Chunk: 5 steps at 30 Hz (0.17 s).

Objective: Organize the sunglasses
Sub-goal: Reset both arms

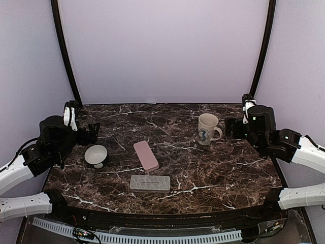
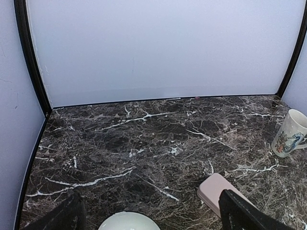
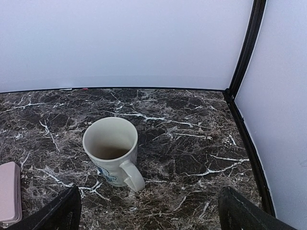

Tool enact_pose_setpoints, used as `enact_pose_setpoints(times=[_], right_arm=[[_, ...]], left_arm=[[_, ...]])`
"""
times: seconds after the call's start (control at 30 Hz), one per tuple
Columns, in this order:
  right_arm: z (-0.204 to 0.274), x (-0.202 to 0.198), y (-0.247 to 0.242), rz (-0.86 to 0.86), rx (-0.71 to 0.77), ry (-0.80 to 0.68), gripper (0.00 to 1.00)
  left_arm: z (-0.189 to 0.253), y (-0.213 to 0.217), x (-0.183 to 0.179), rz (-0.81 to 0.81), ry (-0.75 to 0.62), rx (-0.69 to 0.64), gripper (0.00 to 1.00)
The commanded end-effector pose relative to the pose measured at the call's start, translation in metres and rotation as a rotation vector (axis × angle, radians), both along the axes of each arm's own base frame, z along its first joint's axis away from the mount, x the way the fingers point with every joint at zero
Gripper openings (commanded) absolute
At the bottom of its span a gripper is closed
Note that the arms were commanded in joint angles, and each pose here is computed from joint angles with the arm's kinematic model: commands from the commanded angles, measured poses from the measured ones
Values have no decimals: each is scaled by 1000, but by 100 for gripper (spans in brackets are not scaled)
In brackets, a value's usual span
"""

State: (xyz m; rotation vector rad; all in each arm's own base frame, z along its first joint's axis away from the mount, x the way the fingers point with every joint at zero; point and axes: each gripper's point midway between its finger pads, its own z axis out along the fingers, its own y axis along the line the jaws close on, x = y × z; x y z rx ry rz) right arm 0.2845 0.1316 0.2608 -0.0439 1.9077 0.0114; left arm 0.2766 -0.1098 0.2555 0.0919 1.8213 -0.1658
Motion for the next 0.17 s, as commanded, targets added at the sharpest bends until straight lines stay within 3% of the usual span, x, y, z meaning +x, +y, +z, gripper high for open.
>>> enact_pose_setpoints(times=[0.0,0.13], right_arm=[[6,4,0,-15,21,-25,100],[3,4,0,-16,14,-17,100]], left_arm=[[5,2,2,8,-17,1,99],[4,1,3,6,-15,3,99]])
